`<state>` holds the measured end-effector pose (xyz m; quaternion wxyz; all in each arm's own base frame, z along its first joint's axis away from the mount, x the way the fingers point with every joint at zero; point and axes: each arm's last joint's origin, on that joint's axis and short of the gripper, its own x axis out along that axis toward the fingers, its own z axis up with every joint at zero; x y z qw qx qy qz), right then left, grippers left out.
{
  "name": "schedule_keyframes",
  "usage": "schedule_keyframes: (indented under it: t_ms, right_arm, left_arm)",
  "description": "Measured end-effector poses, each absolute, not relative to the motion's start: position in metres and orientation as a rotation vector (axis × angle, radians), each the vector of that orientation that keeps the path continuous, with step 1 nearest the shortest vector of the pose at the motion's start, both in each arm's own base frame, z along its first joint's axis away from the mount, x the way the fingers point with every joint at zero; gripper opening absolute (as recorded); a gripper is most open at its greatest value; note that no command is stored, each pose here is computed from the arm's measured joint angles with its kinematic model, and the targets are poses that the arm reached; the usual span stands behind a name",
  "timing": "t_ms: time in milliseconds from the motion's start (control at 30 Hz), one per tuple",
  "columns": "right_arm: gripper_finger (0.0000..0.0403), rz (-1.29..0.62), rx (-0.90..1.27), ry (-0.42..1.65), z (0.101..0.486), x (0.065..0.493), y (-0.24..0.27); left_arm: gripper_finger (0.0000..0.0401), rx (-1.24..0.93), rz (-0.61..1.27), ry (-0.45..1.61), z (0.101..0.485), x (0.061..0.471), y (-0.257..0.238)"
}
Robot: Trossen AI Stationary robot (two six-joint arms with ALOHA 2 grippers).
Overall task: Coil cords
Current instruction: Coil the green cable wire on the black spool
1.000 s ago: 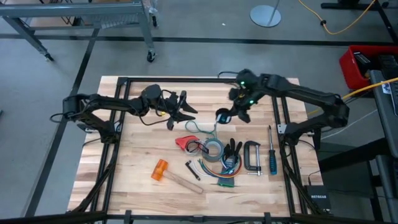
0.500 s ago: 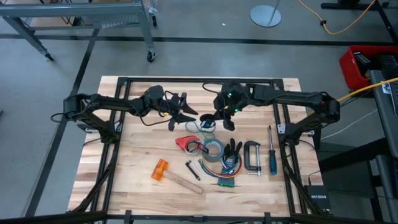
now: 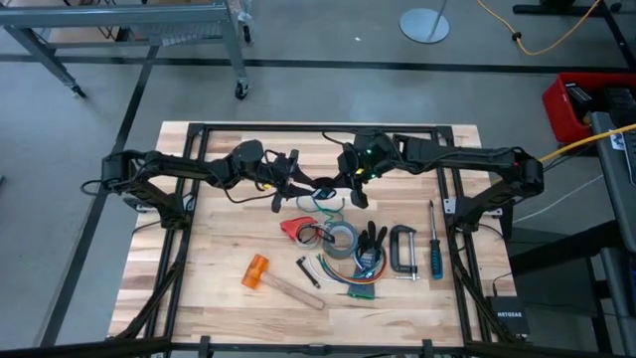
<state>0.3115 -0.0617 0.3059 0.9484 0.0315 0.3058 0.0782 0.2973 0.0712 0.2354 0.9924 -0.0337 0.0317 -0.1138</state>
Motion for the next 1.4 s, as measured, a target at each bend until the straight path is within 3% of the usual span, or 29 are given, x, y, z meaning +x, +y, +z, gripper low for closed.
schedule_keyframes:
  t_ms: [367, 733, 900, 1100, 1400]
  right_arm:
    - [0.0001, 0.167, 0.069, 0.625, 0.306, 0.311, -0.061]
    - [0.0068, 0.141, 0.057, 0.613, 0.308, 0.311, -0.063]
    - [0.0092, 0.032, 0.017, 0.610, 0.317, 0.302, -0.064]
    - [0.0098, -0.138, -0.043, 0.580, 0.329, 0.294, -0.067]
    - [0.0099, -0.173, 0.051, 0.567, 0.329, 0.295, -0.068]
  left_arm:
    - [0.0005, -0.008, -0.229, 0.054, 0.236, 0.298, 0.069]
    - [0.0001, -0.055, -0.190, 0.037, 0.243, 0.292, 0.080]
    - [0.0000, -0.084, -0.138, -0.001, 0.255, 0.281, 0.094]
    - [0.0000, -0.076, -0.041, -0.043, 0.264, 0.272, 0.107]
    - [0.0000, -0.024, 0.079, -0.251, 0.285, 0.265, 0.118]
